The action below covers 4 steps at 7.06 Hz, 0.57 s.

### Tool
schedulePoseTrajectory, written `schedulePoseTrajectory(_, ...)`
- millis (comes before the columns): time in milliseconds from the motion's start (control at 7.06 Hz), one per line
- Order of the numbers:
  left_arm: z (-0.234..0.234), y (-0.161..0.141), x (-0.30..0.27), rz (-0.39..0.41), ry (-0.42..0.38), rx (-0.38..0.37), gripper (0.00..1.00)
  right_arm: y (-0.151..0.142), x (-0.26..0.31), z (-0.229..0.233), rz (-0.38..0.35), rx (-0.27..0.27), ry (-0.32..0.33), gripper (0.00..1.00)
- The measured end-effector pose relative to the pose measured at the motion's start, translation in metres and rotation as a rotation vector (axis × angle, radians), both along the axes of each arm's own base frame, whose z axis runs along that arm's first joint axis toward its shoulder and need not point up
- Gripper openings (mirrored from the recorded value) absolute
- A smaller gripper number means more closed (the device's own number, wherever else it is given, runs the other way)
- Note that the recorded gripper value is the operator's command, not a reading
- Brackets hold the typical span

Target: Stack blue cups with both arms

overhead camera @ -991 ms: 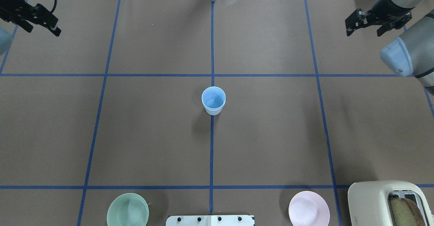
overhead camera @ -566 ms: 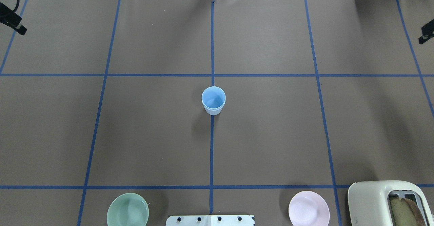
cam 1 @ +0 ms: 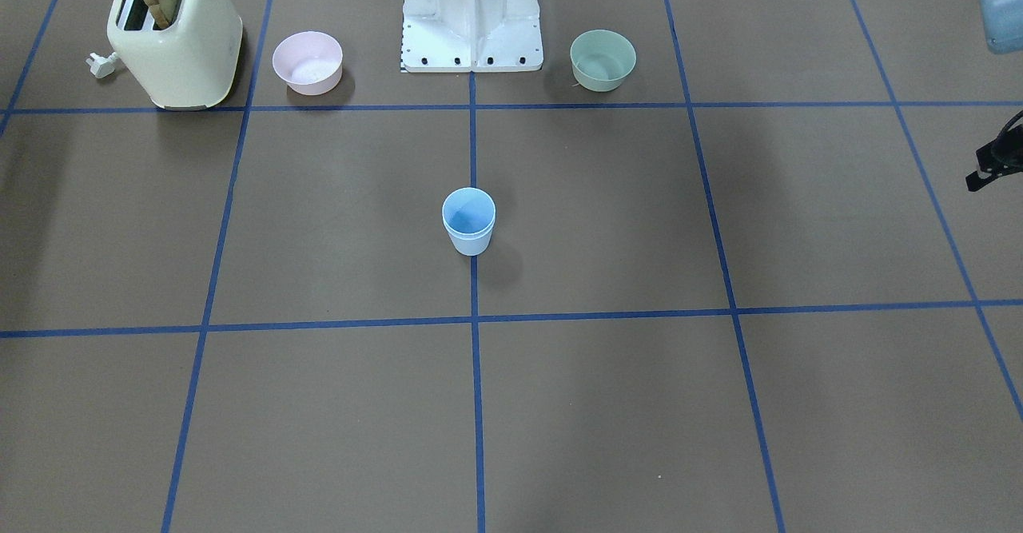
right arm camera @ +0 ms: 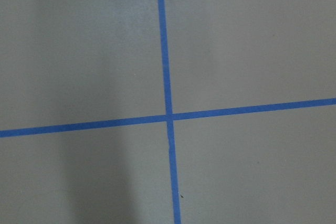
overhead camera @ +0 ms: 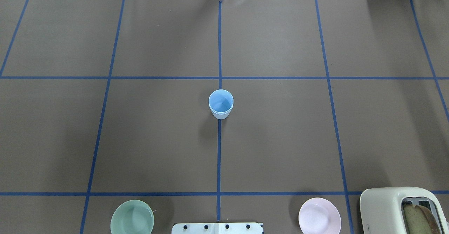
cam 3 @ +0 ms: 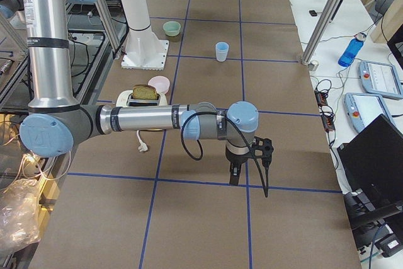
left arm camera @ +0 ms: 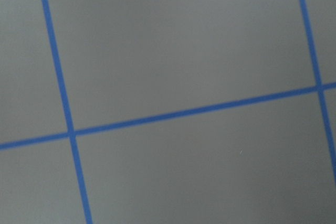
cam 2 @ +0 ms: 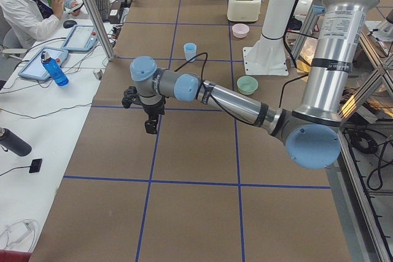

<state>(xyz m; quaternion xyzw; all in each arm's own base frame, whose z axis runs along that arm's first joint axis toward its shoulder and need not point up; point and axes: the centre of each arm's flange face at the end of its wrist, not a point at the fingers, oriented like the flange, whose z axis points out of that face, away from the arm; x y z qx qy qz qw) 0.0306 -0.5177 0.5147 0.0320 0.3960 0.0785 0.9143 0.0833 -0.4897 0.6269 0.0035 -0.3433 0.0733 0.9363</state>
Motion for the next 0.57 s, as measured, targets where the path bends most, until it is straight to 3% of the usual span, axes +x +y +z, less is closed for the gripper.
schedulePoseTrajectory(283,0.044,0.041,-0.008,0.066,-0.014,-0.015,1.00,0.038,0.004,0.005,0.008,-0.010,0.001,1.00)
schedulePoseTrajectory(566,0.066,0.060,-0.011,0.093,-0.018,-0.035,1.00,0.051,0.004,0.005,0.006,-0.010,0.001,1.00)
